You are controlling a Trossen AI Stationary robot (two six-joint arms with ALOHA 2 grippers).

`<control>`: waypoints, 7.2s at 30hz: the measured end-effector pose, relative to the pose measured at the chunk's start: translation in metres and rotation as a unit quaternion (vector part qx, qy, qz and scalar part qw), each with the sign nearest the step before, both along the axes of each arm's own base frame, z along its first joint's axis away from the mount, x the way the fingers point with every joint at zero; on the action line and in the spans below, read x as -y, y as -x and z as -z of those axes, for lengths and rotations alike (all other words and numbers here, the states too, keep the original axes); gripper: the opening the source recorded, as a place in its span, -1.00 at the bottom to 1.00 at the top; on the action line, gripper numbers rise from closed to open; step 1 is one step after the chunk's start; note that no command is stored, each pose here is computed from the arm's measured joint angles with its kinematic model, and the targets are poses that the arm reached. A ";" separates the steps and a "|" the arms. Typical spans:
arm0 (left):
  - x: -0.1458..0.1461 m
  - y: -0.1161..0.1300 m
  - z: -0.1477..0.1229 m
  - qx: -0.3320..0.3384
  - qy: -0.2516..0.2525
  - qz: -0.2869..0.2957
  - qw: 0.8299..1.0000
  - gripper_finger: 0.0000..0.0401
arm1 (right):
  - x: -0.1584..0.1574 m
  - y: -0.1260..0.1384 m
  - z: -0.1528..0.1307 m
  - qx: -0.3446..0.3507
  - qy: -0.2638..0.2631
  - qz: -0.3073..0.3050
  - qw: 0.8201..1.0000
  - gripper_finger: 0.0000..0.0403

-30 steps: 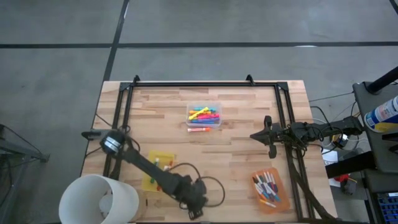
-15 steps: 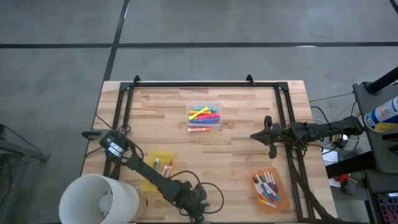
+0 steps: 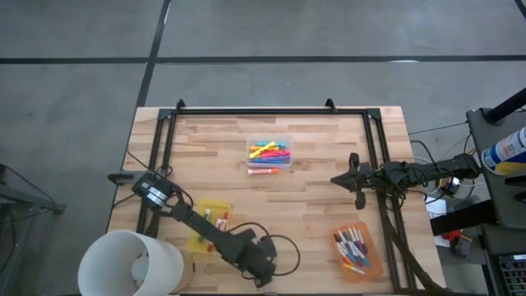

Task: Pick & Place Markers
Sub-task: Put the dark green marker pen into the yellow bin, then put the orange marker pen into the yellow bin, then return to Home Position

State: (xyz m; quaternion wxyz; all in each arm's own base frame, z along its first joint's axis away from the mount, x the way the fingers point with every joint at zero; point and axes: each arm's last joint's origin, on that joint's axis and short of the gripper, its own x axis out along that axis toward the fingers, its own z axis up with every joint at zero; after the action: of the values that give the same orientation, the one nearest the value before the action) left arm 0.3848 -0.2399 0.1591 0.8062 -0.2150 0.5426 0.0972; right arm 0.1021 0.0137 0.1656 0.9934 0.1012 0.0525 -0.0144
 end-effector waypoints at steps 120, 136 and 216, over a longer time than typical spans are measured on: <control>-0.248 -0.028 -0.017 -0.123 -0.227 0.092 0.962 0.33 | 0.000 0.000 0.001 -0.003 0.001 0.001 1.000 -0.96; -0.273 -0.023 -0.003 -0.120 -0.182 0.058 0.974 0.24 | 0.000 0.000 0.001 -0.003 0.001 0.001 1.000 -0.96; -0.081 0.091 -0.042 -0.265 0.028 -0.299 0.916 -0.23 | 0.000 0.000 0.001 -0.003 0.001 0.000 1.000 -0.96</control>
State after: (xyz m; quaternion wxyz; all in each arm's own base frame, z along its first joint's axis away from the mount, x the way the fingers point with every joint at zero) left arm 0.2935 -0.1591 0.2014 0.5594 -0.3566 0.6493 0.3719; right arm 0.1025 0.0137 0.1650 0.9933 0.1006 0.0556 -0.0150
